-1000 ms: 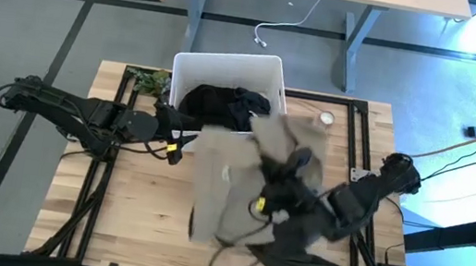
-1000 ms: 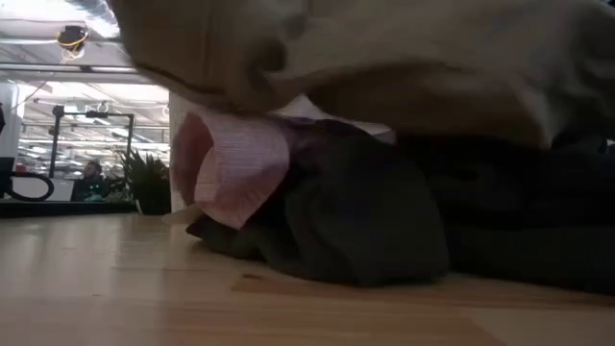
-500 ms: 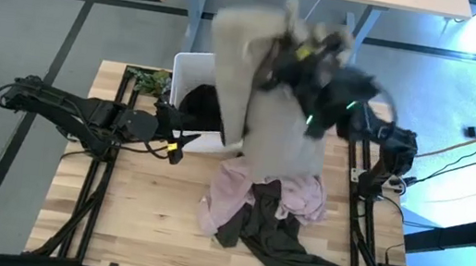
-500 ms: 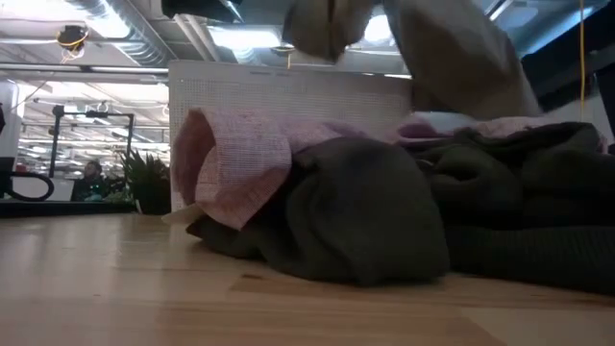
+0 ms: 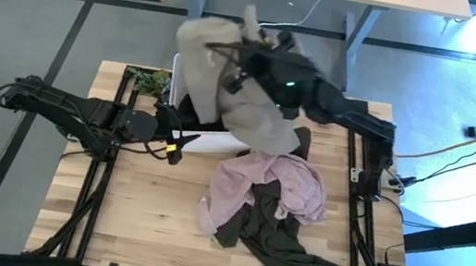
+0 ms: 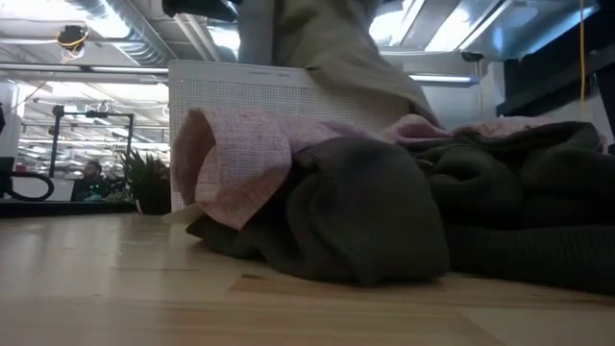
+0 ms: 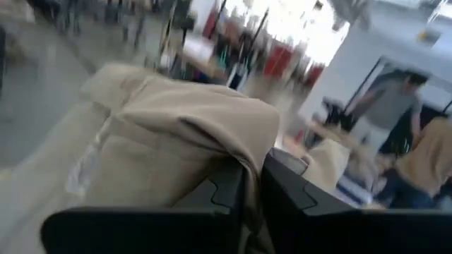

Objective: Sort clothes
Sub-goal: Put the brown pants into the white laundry bin

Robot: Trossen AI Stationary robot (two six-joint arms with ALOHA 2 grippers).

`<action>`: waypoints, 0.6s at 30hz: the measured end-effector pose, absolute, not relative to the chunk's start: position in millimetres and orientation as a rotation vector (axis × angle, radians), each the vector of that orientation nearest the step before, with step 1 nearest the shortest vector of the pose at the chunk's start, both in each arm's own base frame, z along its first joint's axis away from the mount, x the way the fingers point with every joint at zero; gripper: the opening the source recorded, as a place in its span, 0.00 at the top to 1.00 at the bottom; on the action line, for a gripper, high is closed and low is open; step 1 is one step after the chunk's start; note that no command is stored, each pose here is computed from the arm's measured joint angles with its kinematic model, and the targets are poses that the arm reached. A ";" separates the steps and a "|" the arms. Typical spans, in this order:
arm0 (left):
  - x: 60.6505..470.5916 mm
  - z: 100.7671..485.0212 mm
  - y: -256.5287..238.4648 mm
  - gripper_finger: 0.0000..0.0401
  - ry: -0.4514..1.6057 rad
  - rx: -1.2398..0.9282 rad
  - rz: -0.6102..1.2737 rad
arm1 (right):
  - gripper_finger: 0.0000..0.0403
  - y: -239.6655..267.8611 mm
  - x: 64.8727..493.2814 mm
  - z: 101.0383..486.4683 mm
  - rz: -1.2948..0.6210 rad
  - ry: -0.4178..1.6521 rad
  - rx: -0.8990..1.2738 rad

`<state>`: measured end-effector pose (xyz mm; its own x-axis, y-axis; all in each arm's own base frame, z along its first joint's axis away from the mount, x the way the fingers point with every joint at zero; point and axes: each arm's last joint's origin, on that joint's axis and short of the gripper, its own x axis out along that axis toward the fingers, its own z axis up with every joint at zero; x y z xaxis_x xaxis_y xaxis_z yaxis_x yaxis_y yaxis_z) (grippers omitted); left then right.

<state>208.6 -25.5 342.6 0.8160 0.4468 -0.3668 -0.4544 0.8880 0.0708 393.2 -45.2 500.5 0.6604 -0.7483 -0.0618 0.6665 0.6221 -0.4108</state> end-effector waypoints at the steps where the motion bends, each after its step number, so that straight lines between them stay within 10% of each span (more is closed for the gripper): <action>1: 208.6 342.6 -25.5 0.42 0.386 -0.022 0.481 | 0.84 -47.2 398.1 490.6 -0.823 0.287 -0.365; 18: 208.4 342.3 -25.6 0.42 0.389 -0.023 0.481 | 0.44 7.4 338.7 454.3 -0.527 0.845 -0.280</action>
<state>208.4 -25.6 342.3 0.8149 0.4464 -0.3698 -0.4552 0.8877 0.0686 338.7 7.4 454.3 0.5471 -0.5463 -0.6343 0.3298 0.8371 -0.4365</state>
